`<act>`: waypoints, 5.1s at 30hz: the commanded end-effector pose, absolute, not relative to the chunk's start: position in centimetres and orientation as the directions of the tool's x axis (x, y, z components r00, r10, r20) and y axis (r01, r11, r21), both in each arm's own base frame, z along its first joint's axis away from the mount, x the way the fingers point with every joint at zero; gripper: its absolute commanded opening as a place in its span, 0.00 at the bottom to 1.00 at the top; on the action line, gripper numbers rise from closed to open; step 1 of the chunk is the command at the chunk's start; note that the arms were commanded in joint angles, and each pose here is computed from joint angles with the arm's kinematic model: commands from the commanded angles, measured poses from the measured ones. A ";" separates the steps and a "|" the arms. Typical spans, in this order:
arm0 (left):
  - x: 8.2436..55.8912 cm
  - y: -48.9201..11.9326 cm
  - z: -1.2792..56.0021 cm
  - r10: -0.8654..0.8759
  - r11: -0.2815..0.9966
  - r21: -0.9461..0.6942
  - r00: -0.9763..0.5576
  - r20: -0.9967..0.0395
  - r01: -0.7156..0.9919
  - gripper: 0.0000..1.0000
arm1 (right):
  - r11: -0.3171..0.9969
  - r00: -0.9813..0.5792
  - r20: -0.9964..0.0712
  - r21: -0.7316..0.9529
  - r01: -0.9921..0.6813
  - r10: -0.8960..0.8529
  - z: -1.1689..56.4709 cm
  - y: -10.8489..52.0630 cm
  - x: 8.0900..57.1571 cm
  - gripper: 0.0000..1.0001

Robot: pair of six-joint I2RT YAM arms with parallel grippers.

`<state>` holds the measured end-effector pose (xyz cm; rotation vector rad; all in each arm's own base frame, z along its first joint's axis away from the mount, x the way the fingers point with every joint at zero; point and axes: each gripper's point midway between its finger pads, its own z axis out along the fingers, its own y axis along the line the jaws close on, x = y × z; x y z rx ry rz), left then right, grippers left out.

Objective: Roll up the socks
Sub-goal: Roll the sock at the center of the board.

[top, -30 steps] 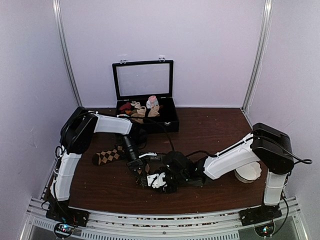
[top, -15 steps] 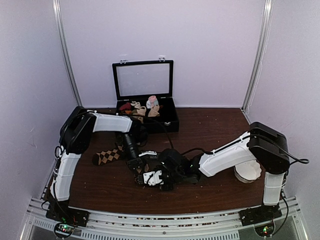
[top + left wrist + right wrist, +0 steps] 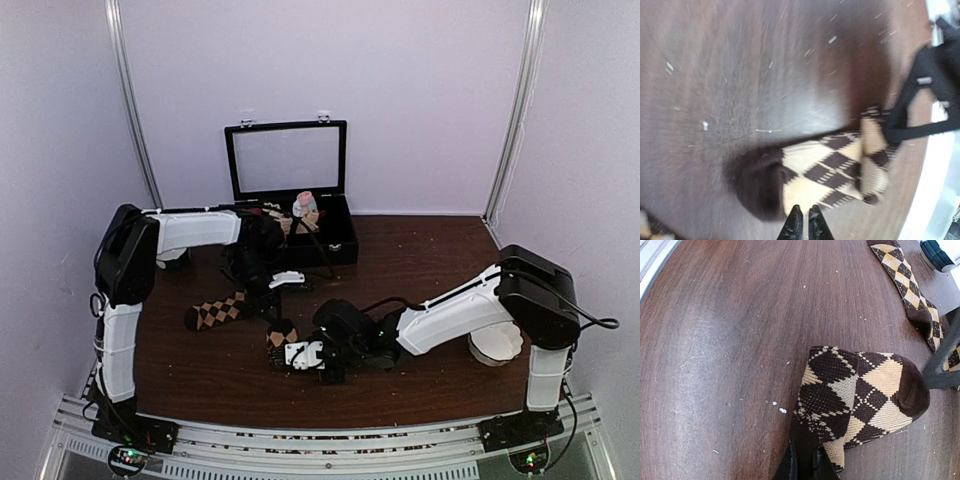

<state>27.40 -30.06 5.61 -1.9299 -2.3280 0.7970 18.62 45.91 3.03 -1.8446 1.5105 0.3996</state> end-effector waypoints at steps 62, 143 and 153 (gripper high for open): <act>16.9 -31.3 5.9 0.889 -0.299 -0.079 0.248 -0.384 0.951 0.11 | 0.596 -0.860 0.038 0.737 -0.320 -0.509 -8.7 37.6 14.4 0.00; 21.3 -28.2 -2.4 0.990 -0.097 -0.259 0.067 -0.121 0.961 0.00 | 0.859 -0.816 -0.570 0.365 -0.357 -0.097 -1.0 27.6 24.0 1.00; 20.6 -28.4 -2.7 0.994 -0.061 -0.356 0.022 -0.111 0.933 0.00 | 0.643 -0.443 -0.875 0.226 -0.731 -0.196 9.1 31.4 22.0 1.00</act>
